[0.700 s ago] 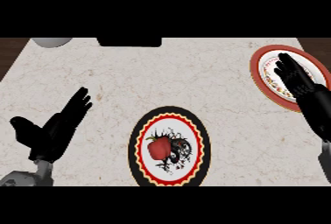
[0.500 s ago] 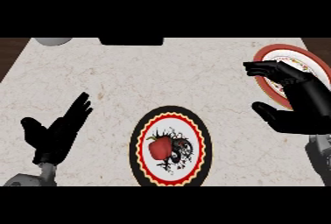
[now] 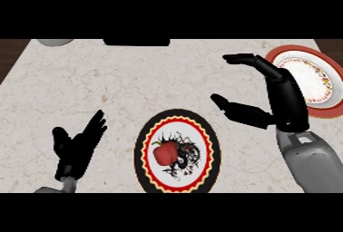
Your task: Pick the bell pepper from the plate and place it in the plate
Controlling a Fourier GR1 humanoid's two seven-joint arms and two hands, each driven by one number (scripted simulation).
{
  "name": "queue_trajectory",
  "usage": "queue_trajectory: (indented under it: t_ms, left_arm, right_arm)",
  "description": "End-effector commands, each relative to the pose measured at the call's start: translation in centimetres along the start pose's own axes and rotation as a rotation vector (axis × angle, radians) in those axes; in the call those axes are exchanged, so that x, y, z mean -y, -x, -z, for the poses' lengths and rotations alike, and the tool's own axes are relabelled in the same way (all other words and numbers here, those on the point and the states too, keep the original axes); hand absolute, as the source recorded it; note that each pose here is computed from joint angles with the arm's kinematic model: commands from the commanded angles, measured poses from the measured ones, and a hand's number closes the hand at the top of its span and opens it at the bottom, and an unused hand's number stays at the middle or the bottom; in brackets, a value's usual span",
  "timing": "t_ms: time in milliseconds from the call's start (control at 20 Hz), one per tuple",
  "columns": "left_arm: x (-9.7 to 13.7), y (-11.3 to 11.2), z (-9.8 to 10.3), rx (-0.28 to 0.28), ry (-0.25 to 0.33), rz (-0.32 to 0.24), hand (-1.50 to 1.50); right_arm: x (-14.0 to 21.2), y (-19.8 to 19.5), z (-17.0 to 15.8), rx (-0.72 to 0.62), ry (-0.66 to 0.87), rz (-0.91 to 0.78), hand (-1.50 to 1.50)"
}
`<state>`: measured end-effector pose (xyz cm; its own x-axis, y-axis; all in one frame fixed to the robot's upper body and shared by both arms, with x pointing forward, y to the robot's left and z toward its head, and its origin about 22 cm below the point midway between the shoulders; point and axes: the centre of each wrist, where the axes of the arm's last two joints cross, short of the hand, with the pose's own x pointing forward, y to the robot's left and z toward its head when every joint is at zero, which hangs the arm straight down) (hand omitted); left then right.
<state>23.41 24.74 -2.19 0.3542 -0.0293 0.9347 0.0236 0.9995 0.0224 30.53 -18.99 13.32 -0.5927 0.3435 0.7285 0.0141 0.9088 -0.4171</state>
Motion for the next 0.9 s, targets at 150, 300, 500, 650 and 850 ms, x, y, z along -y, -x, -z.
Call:
queue_trajectory:
  t_ms: [150,300,500,650,850]
  left_arm:
    - [0.0,0.5,1.8,-0.015,-0.002,-0.028,0.00]
    - [2.0,1.1,0.2,-0.021,-0.016,-0.016,0.00]
    - [1.0,2.2,-0.6,-0.044,-0.022,-0.017,0.00]
    - [0.2,1.7,0.3,-0.023,-0.023,-0.014,0.00]
    - [-0.5,1.6,0.3,-0.017,-0.026,-0.021,0.00]
  right_arm:
    - [-1.9,0.5,-1.7,0.078,-0.076,0.008,-1.50]
    - [-3.2,-0.6,-2.3,0.042,-0.162,-0.090,-1.50]
    - [-1.1,-1.5,-2.1,-0.060,-0.431,-0.322,-1.50]
    - [-2.2,-5.0,-1.8,-0.084,-0.529,-0.412,-1.50]
    - [-4.4,-6.7,-2.1,-0.126,-0.573,-0.503,-1.50]
